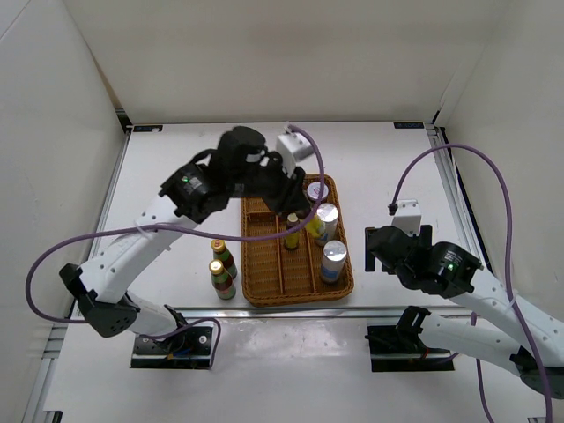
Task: Organize the condiment bottles
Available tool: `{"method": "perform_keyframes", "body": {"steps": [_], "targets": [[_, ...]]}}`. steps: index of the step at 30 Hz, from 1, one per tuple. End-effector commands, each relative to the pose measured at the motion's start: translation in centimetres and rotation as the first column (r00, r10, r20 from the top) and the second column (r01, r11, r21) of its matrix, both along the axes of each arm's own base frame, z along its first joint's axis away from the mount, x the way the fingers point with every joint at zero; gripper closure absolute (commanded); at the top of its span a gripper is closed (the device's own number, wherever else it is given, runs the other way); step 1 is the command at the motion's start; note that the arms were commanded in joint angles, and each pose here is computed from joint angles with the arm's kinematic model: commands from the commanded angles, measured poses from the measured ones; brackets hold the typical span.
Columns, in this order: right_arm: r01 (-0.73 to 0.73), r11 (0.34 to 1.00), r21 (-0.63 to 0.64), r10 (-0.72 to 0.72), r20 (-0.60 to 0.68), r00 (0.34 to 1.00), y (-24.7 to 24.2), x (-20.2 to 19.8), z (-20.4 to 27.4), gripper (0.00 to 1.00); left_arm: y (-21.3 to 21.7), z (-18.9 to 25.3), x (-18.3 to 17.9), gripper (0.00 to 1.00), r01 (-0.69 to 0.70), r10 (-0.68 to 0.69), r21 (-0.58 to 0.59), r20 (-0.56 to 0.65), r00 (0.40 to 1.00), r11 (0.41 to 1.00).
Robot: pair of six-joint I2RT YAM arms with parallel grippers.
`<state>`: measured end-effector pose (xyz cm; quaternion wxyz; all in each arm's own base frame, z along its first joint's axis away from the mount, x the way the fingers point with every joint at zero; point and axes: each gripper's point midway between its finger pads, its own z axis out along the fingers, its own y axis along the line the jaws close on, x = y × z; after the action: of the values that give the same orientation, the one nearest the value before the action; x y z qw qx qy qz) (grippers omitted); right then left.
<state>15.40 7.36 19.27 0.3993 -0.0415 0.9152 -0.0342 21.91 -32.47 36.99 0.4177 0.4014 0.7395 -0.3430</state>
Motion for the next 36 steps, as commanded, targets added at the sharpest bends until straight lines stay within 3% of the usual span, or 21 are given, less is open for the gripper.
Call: {"method": "perform_keyframes", "body": {"steps": [1,10,22,34,36], "targets": [[0.002,1.0,0.008,-0.002,0.011,1.0,0.3,0.3,0.1,0.0,-0.9,-1.8,-1.4,0.89,0.051,-0.051,0.031,-0.007,0.999,0.998],[0.002,1.0,0.0,-0.002,0.006,1.0,0.1,0.2,0.1,0.0,-1.3,-9.5,-2.3,0.89,0.069,-0.059,0.22,-0.049,0.997,0.973],[0.006,1.0,0.004,-0.006,0.018,1.0,0.1,0.3,0.4,0.0,-1.2,-17.6,-2.8,0.89,0.054,-0.028,0.377,-0.074,0.997,0.925],[0.0,1.0,-0.003,0.0,0.018,1.0,0.1,0.3,0.4,0.0,-1.9,-19.7,-1.2,0.89,-0.068,0.048,0.429,0.058,0.997,0.901],[0.005,1.0,-0.015,-0.004,0.019,1.0,-0.2,0.3,0.4,0.0,-2.0,-19.7,-1.4,0.84,-0.072,0.051,0.429,0.06,0.997,0.9]]}}
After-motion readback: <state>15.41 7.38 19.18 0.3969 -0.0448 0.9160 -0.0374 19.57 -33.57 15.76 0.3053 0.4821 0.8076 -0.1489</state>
